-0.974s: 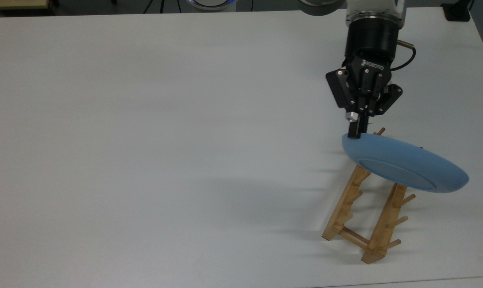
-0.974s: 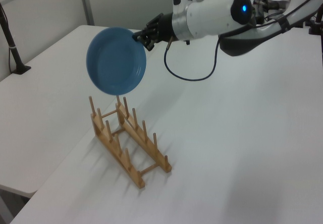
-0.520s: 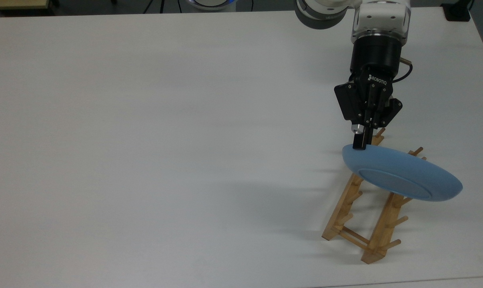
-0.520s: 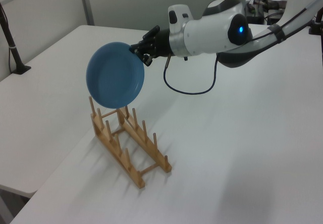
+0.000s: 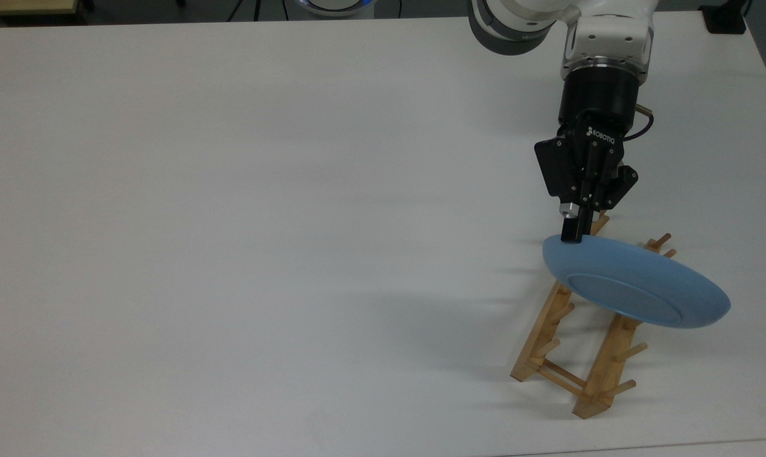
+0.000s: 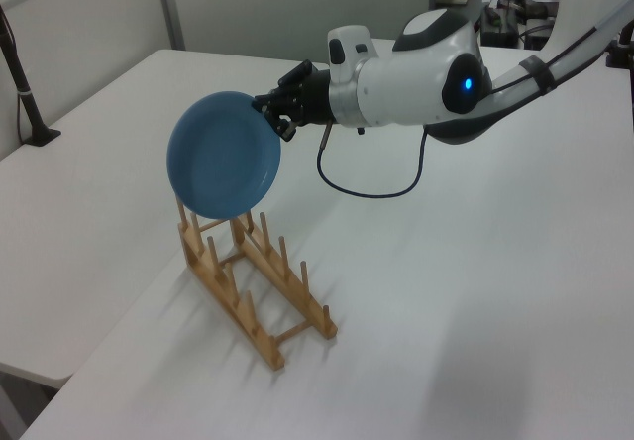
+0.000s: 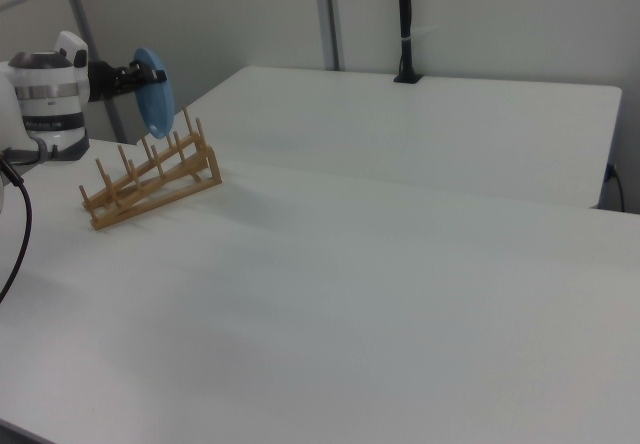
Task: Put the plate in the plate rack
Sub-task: 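Lower the plate edge-first between the rack pegs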
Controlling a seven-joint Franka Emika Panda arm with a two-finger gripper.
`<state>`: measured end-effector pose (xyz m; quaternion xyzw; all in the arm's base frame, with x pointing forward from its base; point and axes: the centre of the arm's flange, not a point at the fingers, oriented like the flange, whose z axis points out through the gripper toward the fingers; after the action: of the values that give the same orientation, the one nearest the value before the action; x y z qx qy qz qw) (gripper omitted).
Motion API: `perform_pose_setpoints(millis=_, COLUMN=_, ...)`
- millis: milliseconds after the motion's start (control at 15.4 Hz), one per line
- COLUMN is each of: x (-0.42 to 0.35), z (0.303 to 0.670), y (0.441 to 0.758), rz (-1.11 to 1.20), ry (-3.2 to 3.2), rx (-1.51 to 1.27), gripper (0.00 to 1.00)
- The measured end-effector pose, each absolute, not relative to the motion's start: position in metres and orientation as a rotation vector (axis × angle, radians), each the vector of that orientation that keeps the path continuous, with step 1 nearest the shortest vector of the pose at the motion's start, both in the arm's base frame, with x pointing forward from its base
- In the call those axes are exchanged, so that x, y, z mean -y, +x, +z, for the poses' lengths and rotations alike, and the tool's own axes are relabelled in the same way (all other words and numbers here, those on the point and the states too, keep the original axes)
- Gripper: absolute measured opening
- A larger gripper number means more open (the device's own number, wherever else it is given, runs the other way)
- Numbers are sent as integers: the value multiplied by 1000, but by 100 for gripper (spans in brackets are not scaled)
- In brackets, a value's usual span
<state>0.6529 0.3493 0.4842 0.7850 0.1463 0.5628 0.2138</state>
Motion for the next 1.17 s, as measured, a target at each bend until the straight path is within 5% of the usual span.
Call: perform_pose_setpoints(millis=1169, x=-372, z=435, y=657, rz=1533, ry=2116, rx=-430, gripper=5)
